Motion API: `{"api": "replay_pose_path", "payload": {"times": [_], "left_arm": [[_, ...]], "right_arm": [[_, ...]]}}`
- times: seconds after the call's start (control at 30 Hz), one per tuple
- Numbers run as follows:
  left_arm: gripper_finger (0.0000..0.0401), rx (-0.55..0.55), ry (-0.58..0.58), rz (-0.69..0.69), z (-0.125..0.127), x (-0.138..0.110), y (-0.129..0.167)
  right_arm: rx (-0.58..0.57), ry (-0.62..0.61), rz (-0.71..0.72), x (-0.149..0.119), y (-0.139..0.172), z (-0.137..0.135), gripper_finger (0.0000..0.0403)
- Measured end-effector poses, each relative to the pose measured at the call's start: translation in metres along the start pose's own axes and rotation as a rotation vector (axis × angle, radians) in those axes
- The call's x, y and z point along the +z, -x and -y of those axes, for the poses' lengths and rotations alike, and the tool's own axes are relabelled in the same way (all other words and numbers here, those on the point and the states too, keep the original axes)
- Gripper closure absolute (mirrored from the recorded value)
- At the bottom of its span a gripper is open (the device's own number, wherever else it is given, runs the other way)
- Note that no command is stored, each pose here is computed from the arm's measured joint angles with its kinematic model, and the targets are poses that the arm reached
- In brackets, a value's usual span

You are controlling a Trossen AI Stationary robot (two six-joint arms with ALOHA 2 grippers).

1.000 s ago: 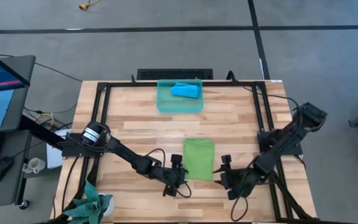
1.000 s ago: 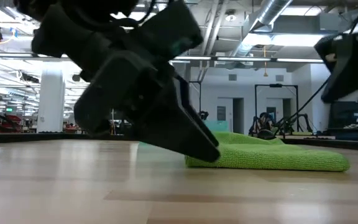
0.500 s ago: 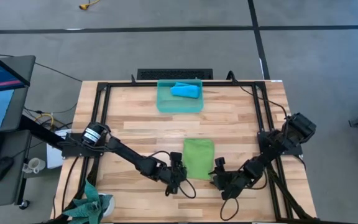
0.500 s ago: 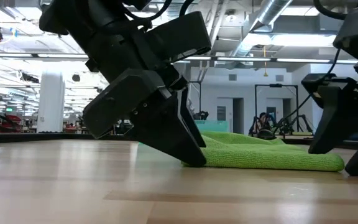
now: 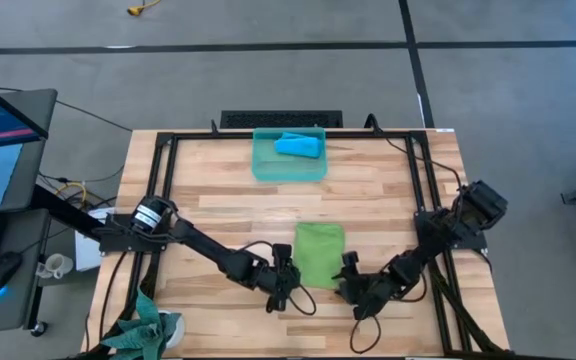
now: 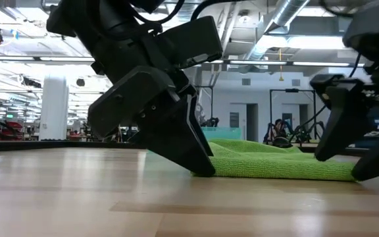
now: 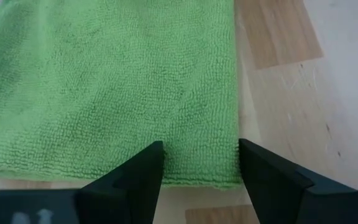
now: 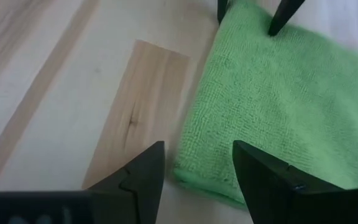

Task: Roll microfiber towels into tight, uniform cylinder then place into a basket
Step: Roll the green microfiber cloth

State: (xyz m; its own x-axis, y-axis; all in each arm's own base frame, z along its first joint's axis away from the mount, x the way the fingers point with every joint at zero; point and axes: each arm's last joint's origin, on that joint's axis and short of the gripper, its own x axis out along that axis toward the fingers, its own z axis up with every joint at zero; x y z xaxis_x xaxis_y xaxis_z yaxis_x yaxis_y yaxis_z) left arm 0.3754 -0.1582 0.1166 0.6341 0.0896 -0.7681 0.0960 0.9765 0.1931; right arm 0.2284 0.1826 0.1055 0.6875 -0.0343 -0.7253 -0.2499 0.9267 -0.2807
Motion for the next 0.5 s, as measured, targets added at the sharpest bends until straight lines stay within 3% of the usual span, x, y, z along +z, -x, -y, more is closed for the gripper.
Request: {"api": "replay_pose_path", "payload": {"times": [0.23, 0.5], "left_arm": [[0.021, -0.03, 0.063, -0.011, -0.004, 0.0, -0.001], [0.0284, -0.058, 0.099, -0.014, -0.003, 0.0, -0.002]], "right_arm": [[0.057, -0.054, -0.031, 0.002, -0.007, 0.011, 0.0194], [0.106, -0.172, -0.069, 0.001, -0.009, 0.016, 0.0249]]}}
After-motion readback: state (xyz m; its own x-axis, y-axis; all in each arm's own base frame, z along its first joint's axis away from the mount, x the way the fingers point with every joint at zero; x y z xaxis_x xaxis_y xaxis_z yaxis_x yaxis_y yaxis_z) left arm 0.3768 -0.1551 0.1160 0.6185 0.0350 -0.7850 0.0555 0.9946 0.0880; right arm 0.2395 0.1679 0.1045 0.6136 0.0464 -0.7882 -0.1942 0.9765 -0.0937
